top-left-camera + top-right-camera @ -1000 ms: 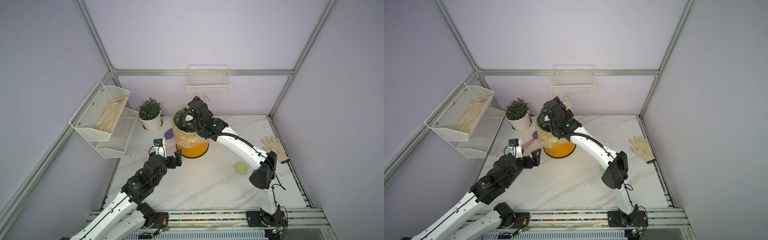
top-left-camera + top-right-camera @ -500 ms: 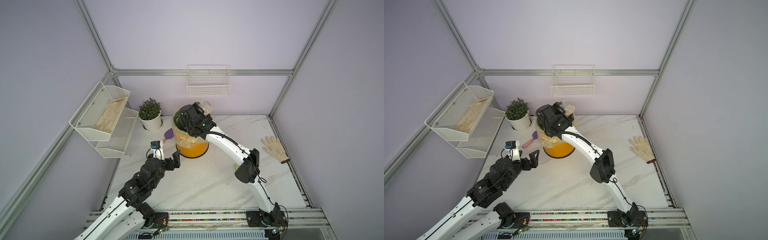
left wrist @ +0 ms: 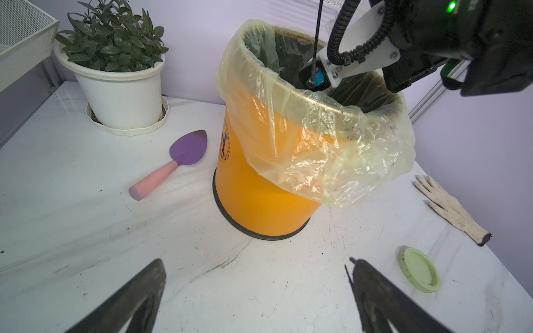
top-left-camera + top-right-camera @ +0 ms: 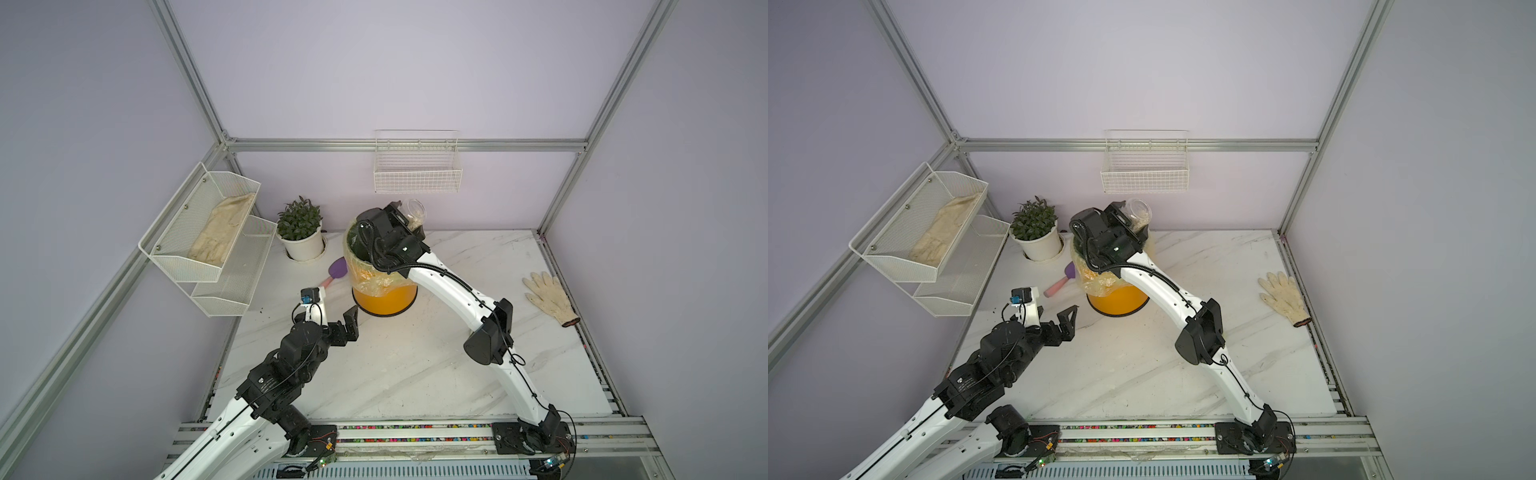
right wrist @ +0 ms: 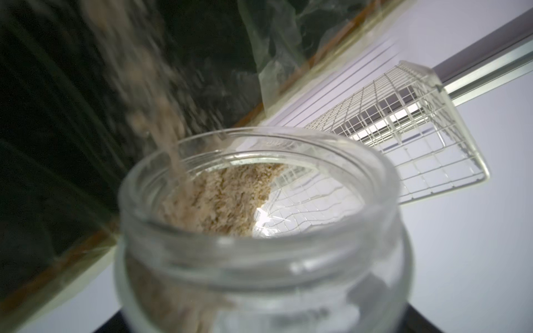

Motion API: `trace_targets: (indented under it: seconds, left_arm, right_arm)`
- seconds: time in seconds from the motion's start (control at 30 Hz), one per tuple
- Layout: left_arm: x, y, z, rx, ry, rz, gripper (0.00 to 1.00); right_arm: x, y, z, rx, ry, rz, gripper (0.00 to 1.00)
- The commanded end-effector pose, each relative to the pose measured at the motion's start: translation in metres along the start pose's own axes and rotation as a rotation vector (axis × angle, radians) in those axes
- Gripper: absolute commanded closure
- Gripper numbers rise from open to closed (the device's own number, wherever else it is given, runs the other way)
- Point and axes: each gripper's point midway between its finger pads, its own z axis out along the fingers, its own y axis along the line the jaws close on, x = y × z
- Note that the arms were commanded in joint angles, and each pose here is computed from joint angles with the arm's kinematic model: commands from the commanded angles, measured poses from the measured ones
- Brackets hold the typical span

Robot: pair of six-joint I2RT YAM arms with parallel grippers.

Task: Empty expired oatmeal from jars
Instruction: Pour the expired oatmeal into the trash bin.

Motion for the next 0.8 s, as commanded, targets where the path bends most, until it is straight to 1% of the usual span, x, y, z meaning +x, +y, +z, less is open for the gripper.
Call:
trace_targets:
  seconds: [0.0,0.07,0.17,0.2,0.23,0.3,0.33,0.37,0.43,0.5,0.53,0.57,0.6,0.67,0.73,0.77]
  left_arm:
    - [0.000,0.003,0.003,-0.013,-0.017,-0.026,0.00]
    - [0.000,0.002,0.003,-0.008,-0.017,-0.028,0.00]
    - [0.000,0.001,0.003,-0.001,-0.012,-0.024,0.00]
    - [0.000,0.001,0.003,-0.003,-0.013,-0.022,0.00]
    - [0.000,0.002,0.003,-0.005,-0.014,-0.022,0.00]
    - [-0.001,0.001,0.004,-0.006,-0.015,-0.018,0.00]
    - [-0.002,0.000,0.003,-0.004,-0.012,-0.015,0.00]
    - [-0.002,-0.001,0.003,-0.001,-0.008,-0.012,0.00]
    - [-0.004,0.000,0.002,-0.001,-0.012,-0.016,0.00]
    - [-0.004,0.000,0.002,0.001,-0.020,-0.020,0.00]
    - [-0.006,0.000,0.002,0.000,-0.026,-0.023,0.00]
    - [-0.006,-0.001,0.002,0.001,-0.025,-0.025,0.00]
    - [-0.007,-0.002,0.001,0.007,-0.026,-0.027,0.00]
    - [-0.009,-0.003,0.000,0.012,-0.027,-0.030,0.00]
    - [-0.009,-0.002,0.000,0.009,-0.031,-0.034,0.00]
    - [-0.010,-0.002,0.000,0.008,-0.034,-0.033,0.00]
  right_arm:
    - [0.047,-0.004,-0.011,-0.028,0.086,-0.450,0.96]
    - [0.045,-0.003,-0.010,-0.027,0.087,-0.445,0.96]
    - [0.052,-0.021,-0.025,0.021,0.059,-0.429,0.96]
    - [0.050,-0.024,-0.024,0.025,0.060,-0.419,0.96]
    - [0.051,-0.019,-0.019,-0.006,0.085,-0.416,0.96]
    - [0.046,-0.006,-0.012,-0.040,0.098,-0.424,0.96]
    - [0.049,-0.006,-0.013,-0.033,0.103,-0.425,0.96]
    - [0.043,-0.010,-0.016,0.013,0.062,-0.429,0.96]
    - [0.049,-0.012,-0.024,0.001,0.069,-0.448,0.96]
    - [0.042,-0.002,-0.014,-0.044,0.102,-0.428,0.96]
    - [0.038,0.002,-0.012,-0.046,0.095,-0.431,0.96]
    - [0.035,-0.002,-0.012,-0.021,0.082,-0.431,0.96]
    - [0.033,-0.010,-0.013,0.016,0.072,-0.398,0.97]
    - [0.036,-0.017,-0.023,0.030,0.049,-0.431,0.96]
    - [0.034,-0.014,-0.020,0.006,0.071,-0.410,0.97]
    - [0.033,-0.009,-0.019,-0.004,0.070,-0.426,0.97]
